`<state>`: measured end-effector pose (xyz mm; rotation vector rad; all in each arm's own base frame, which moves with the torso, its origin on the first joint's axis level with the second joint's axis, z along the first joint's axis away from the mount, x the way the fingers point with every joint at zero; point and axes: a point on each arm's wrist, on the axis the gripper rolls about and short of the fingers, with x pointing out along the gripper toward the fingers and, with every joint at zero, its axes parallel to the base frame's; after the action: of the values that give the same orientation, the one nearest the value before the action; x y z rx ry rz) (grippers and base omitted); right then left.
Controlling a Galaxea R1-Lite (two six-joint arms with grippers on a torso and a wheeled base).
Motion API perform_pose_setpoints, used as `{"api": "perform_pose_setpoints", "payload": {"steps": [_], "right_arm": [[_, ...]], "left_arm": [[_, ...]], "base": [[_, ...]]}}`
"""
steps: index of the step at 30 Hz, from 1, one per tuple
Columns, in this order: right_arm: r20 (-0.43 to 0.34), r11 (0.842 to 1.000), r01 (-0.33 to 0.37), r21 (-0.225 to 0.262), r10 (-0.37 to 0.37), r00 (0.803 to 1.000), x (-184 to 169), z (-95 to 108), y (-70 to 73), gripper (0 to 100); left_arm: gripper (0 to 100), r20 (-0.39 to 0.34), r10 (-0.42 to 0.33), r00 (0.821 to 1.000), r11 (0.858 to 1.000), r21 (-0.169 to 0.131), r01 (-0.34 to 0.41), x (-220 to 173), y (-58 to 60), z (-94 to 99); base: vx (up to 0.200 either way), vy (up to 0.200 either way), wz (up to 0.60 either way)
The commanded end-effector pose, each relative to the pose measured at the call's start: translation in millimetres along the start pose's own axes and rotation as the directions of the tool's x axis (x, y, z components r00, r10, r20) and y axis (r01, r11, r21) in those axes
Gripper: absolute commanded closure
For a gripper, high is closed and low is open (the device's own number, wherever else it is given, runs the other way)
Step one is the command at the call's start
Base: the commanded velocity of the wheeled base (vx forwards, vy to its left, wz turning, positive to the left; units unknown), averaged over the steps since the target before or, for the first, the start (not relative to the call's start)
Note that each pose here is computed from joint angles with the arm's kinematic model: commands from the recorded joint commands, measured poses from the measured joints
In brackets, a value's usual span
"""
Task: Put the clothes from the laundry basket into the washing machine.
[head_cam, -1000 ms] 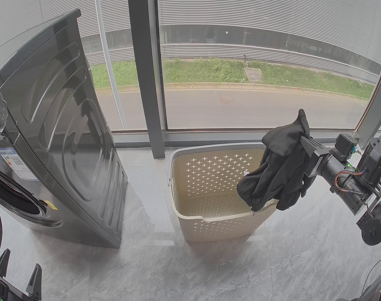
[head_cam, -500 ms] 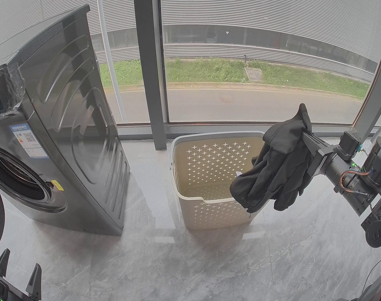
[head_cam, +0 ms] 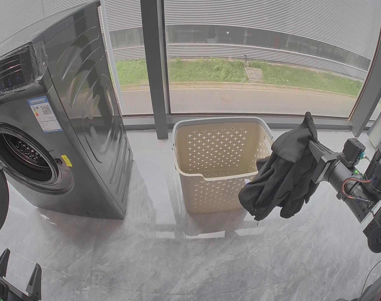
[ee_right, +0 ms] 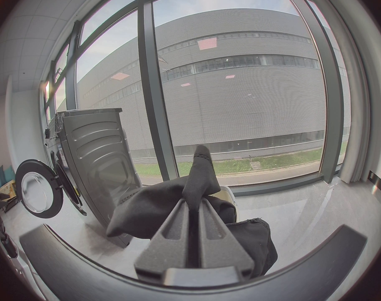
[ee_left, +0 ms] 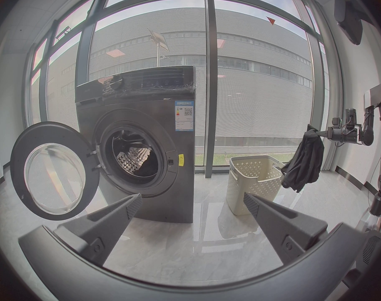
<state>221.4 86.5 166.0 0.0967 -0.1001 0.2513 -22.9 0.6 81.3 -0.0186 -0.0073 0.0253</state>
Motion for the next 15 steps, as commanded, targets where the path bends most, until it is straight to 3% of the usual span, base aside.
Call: {"api": "perform_pose_setpoints", "payload": {"steps": [1,15], "right_arm": [[-0.001,1.000,0.013,0.000,-0.013,1.000,3.4,-1.2,-0.3,100],[-0.019,1.000,-0.004,0.004,0.004,1.000,0.9,-4.9,1.5,100]], "left_arm": [[0,0.001,0.001,1.000,1.000,-0.003,-0.001,-0.1,0.1,-4.8],[0,0.001,-0.002,1.000,1.000,-0.005,0.002,-0.1,0.1,-4.8]], "base": [[0.000,0.200,0.00],[0.000,0.200,0.00]]}}
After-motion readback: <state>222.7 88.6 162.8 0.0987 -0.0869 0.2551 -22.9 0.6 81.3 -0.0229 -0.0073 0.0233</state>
